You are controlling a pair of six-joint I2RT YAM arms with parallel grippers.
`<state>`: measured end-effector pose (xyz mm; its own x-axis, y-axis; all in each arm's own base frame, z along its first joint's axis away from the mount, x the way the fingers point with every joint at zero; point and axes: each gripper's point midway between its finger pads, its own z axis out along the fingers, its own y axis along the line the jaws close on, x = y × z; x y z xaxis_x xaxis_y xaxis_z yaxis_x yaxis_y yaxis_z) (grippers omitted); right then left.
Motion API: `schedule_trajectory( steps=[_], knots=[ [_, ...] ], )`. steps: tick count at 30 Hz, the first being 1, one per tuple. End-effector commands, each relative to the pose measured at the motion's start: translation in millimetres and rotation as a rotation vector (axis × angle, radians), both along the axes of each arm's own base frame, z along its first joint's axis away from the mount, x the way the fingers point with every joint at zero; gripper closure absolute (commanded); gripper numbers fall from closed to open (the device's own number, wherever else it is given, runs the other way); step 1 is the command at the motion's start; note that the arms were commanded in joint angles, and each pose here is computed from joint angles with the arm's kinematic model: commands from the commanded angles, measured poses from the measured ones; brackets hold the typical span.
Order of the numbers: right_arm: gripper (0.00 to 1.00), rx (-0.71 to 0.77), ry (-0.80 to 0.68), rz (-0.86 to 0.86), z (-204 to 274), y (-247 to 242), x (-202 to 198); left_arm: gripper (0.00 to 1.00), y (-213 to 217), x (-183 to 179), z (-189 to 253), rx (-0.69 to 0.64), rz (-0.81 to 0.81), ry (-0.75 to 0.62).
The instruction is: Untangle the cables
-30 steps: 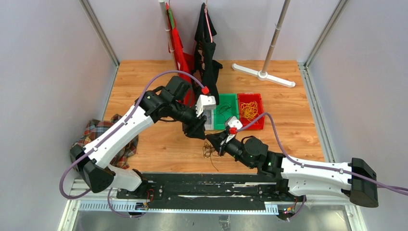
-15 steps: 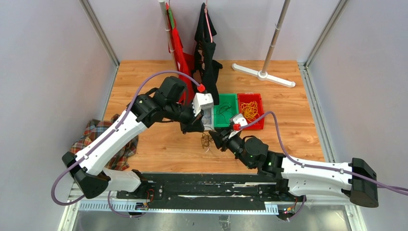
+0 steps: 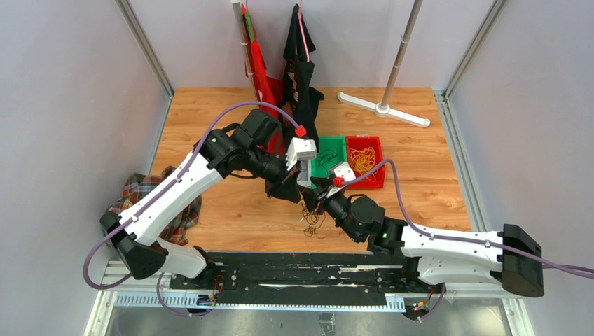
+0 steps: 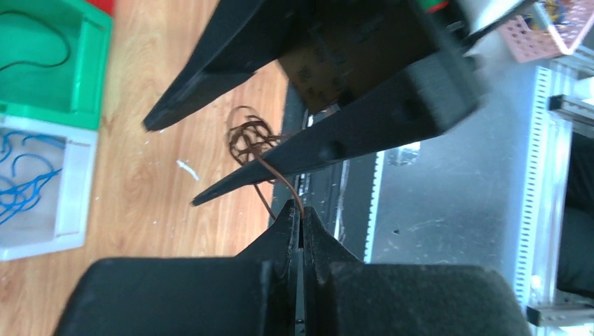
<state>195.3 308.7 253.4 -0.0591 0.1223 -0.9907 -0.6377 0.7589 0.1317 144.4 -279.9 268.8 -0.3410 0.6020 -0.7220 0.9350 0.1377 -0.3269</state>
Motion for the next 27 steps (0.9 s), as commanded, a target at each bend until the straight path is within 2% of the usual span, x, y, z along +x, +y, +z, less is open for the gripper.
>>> schedule_trajectory(
  steps=[1,7,13,18,22,27],
  knots=[
    [0.55,-0.006,-0.038,-0.026,0,4,3,0.99,-2,-34,35,-0.094,-0.142,0.098],
    [0.61,-0.07,0.014,-0.036,-41,5,5,0.99,-5,-52,63,-0.176,-0.208,0.165],
    [0.71,-0.119,0.095,-0.031,-88,4,4,0.99,-7,-49,84,-0.209,-0.206,0.093],
    [0.74,-0.137,0.161,-0.049,-120,-4,0,0.99,-7,-40,124,-0.274,-0.186,-0.062],
    [0.76,-0.147,0.199,-0.094,-139,-18,0,1.0,2,-27,159,-0.318,-0.159,-0.29],
    [0.78,-0.159,0.255,-0.127,-163,-33,-4,1.0,16,-5,183,-0.3,-0.089,-0.532]
  ],
)
